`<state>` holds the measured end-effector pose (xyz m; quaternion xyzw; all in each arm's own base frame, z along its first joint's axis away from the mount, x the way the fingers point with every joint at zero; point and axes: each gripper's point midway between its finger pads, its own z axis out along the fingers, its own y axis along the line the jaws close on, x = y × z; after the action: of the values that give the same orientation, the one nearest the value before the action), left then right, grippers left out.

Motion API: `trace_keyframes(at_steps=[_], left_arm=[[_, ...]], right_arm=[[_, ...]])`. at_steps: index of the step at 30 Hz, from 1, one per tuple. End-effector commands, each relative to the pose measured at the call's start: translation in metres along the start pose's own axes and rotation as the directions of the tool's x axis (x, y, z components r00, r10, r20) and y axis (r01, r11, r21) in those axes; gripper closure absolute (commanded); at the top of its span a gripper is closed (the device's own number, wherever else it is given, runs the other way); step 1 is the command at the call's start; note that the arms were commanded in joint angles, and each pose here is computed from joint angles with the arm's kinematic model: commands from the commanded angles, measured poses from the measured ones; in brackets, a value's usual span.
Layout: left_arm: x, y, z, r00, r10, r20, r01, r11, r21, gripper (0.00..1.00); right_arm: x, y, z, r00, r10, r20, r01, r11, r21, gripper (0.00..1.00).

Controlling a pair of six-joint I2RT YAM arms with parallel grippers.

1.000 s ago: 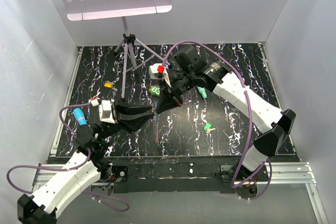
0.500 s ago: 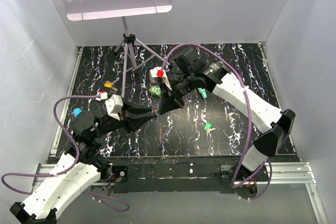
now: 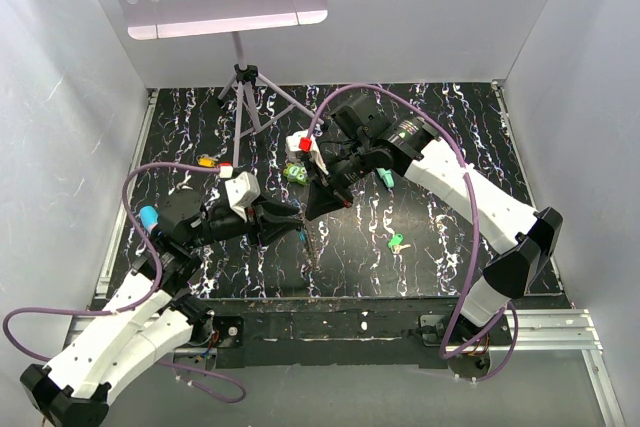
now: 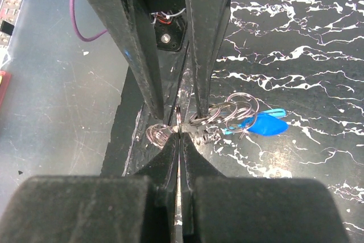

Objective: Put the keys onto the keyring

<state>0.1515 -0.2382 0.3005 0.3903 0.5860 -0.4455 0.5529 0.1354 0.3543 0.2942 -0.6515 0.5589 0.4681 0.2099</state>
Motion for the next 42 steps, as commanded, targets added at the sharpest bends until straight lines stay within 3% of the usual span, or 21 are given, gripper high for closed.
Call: trace_keyframes(at_steps=[1,6,28,30,33,42], left_arm=[[-0.018,-0.005,0.002,0.999,0.040,0.030,-0.041,0.999,0.031,0.71],[-0.018,-0.005,0.002,0.998,0.042,0.037,-0.043,0.999,0.029,0.77],[-0.014,-0.008,0.006,0.999,0.014,0.036,-0.017,0.998,0.062,0.83],[-0.014,-0.008,0.006,0.999,0.014,0.035,-0.017,0.998,0.065,0.86],[-0.014,-0.009,0.007,0.999,0.015,0.033,-0.017,0.997,0.071,1.00],[-0.008,-0.008,0.003,1.000,0.002,0.028,-0.003,0.999,0.052,1.00]], right_arm=[[-0.008,0.011,-0.003,0.999,-0.028,0.023,0.028,0.999,-0.028,0.99],[-0.008,0.011,-0.003,0.999,-0.026,0.025,0.027,0.999,-0.033,0.99],[-0.009,0.013,-0.001,0.999,-0.019,0.028,0.020,0.999,-0.047,0.99],[-0.009,0.012,-0.001,0.999,-0.019,0.027,0.020,0.999,-0.048,0.99],[-0.010,0.012,-0.002,0.999,-0.018,0.029,0.019,0.999,-0.046,0.99],[-0.018,0.018,-0.004,0.998,-0.022,0.057,0.025,0.998,-0.058,0.97]])
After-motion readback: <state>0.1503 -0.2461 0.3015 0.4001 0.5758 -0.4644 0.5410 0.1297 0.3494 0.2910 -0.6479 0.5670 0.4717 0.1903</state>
